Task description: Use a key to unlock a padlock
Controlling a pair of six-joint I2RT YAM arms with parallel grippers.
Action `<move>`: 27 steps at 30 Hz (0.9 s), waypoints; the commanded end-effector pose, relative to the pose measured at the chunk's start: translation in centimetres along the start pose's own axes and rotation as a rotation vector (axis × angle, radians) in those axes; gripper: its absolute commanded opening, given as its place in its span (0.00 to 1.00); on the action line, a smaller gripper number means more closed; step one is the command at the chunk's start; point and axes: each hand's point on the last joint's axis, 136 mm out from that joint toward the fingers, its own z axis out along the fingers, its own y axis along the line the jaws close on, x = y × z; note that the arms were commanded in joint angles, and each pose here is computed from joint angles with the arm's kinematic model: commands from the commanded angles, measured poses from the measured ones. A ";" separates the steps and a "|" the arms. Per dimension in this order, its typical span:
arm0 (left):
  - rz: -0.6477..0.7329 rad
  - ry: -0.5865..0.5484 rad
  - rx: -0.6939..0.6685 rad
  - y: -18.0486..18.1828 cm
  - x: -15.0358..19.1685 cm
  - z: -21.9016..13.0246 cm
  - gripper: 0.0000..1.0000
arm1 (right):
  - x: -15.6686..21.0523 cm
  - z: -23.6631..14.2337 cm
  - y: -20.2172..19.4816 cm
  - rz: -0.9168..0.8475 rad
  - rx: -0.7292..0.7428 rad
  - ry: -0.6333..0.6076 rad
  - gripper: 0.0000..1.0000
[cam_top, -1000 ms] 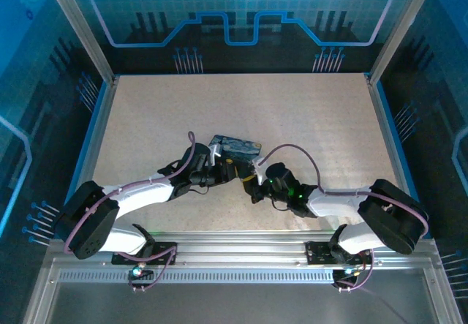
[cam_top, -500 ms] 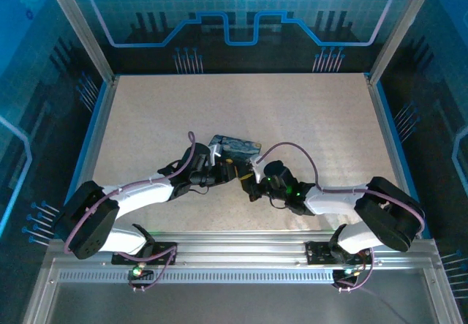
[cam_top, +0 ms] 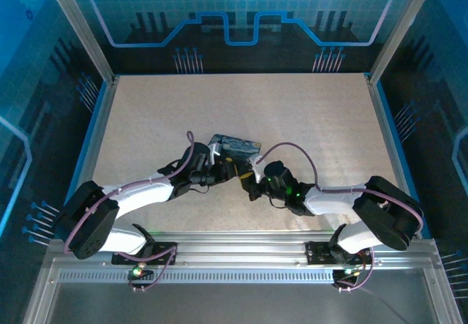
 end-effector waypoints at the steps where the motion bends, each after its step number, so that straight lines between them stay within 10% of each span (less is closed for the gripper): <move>1: -0.001 0.014 0.057 -2.0 -0.2 -0.3 0.31 | -3.4 -0.3 0.5 -0.062 0.008 -0.150 0.00; 27: -0.021 0.038 0.066 -2.3 0.1 0.2 0.30 | -6.9 -0.5 2.2 -0.142 -0.030 -0.254 0.00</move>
